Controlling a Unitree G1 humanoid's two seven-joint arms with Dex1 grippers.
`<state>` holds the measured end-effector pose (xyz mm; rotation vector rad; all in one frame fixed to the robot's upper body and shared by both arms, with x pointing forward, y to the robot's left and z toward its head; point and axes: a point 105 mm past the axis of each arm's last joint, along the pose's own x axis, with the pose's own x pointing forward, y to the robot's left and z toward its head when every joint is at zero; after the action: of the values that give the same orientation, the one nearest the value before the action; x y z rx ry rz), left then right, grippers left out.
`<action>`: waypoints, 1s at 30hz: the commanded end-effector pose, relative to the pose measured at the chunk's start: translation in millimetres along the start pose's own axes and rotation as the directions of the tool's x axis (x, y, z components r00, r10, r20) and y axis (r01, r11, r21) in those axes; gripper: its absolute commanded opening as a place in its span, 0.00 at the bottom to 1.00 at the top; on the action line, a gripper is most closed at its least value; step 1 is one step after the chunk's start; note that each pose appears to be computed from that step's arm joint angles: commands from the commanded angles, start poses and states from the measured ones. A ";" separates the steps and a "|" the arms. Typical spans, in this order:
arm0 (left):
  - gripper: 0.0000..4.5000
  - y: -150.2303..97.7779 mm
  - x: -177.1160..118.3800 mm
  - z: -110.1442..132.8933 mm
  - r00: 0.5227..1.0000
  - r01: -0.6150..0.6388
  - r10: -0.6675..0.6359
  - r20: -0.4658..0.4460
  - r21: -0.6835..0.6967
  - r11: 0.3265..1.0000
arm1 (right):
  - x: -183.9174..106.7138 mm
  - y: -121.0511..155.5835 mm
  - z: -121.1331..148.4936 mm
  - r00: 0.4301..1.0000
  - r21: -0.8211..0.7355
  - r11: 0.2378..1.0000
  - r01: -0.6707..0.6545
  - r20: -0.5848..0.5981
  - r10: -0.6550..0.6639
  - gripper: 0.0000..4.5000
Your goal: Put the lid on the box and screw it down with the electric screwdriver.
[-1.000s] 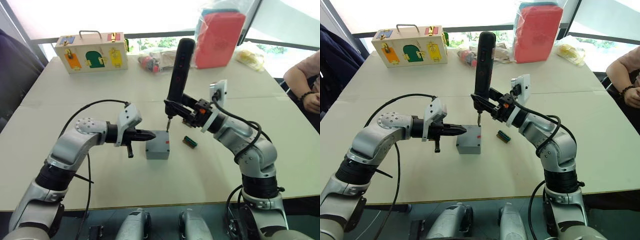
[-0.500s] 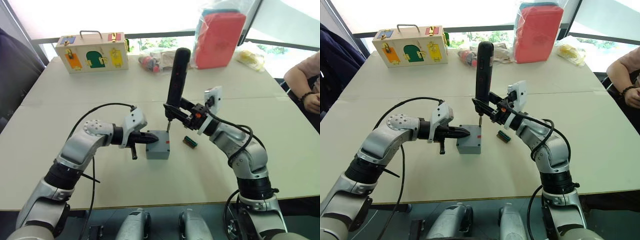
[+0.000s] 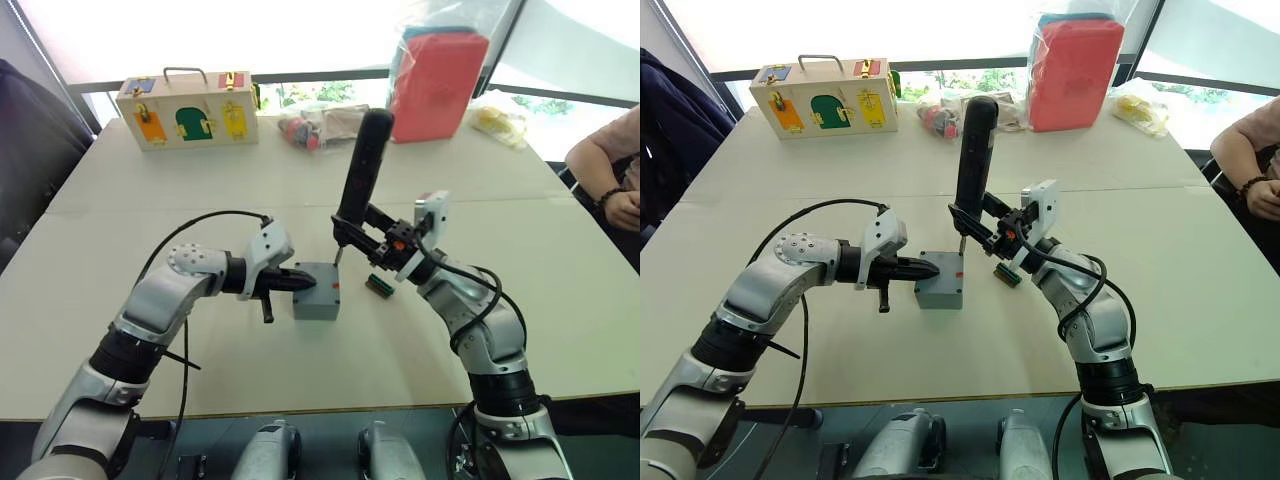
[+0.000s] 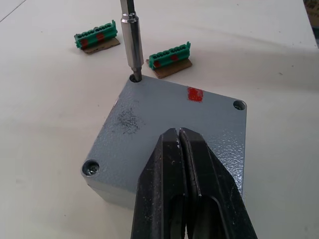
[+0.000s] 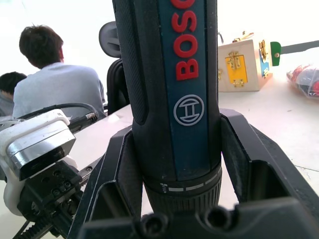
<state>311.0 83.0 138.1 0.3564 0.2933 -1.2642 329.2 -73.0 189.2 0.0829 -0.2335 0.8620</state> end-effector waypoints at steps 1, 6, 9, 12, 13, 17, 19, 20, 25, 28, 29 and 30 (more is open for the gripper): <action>0.00 -5.1 2.7 -4.3 1.000 0.011 -0.011 -0.018 -0.012 1.000 | -5.3 -0.3 -37.9 0.989 0.036 0.999 0.031 -0.149 -0.026 0.40; 0.00 -9.1 4.2 -4.7 1.000 0.016 -0.016 -0.014 -0.020 1.000 | -8.0 3.2 -51.1 0.979 0.033 0.999 0.034 -0.204 -0.027 0.40; 0.00 -11.0 4.8 -5.3 1.000 0.019 -0.019 -0.013 -0.023 1.000 | -8.6 3.5 -56.1 0.975 0.024 0.999 0.041 -0.221 -0.034 0.40; 0.00 -12.5 5.3 -6.2 1.000 0.022 -0.022 -0.014 -0.027 0.999 | -7.5 2.3 -57.6 0.974 0.017 0.998 0.054 -0.223 -0.049 0.40; 0.00 -12.5 5.4 -6.6 1.000 0.022 -0.022 -0.014 -0.029 0.999 | -6.8 1.6 -57.8 0.974 0.014 0.998 0.060 -0.221 -0.056 0.40; 0.00 -11.0 5.2 -8.7 1.000 0.016 -0.016 -0.018 -0.035 0.999 | -4.6 0.0 -59.4 0.974 0.007 0.997 0.081 -0.215 -0.077 0.40; 0.00 -10.9 5.1 -9.2 1.000 0.015 -0.015 -0.020 -0.035 0.999 | -3.3 -0.3 -59.1 0.974 0.008 0.996 0.088 -0.208 -0.085 0.40; 0.00 -10.6 4.9 -9.4 1.000 0.014 -0.015 -0.021 -0.035 0.999 | -2.7 -0.6 -58.9 0.975 0.008 0.996 0.091 -0.206 -0.087 0.40; 0.00 -10.4 4.0 -10.0 1.000 0.012 -0.013 -0.026 -0.037 0.999 | -2.6 -0.5 -56.5 0.978 0.018 0.995 0.097 -0.188 -0.092 0.40; 0.00 -11.8 3.4 -10.2 0.999 0.015 -0.016 -0.028 -0.039 0.999 | -3.5 0.9 -55.9 0.979 0.021 0.995 0.095 -0.184 -0.089 0.40; 0.00 -12.2 3.7 -10.2 0.999 0.015 -0.017 -0.028 -0.040 0.999 | -4.0 1.3 -55.4 0.979 0.021 0.995 0.094 -0.183 -0.088 0.40; 0.00 -12.5 3.9 -10.3 0.999 0.016 -0.017 -0.028 -0.041 0.999 | -4.2 2.0 -54.5 0.980 0.022 0.996 0.090 -0.181 -0.085 0.40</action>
<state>302.9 80.1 129.5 0.3253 0.3258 -1.2666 332.6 -61.2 177.8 0.0451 -0.2151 0.8045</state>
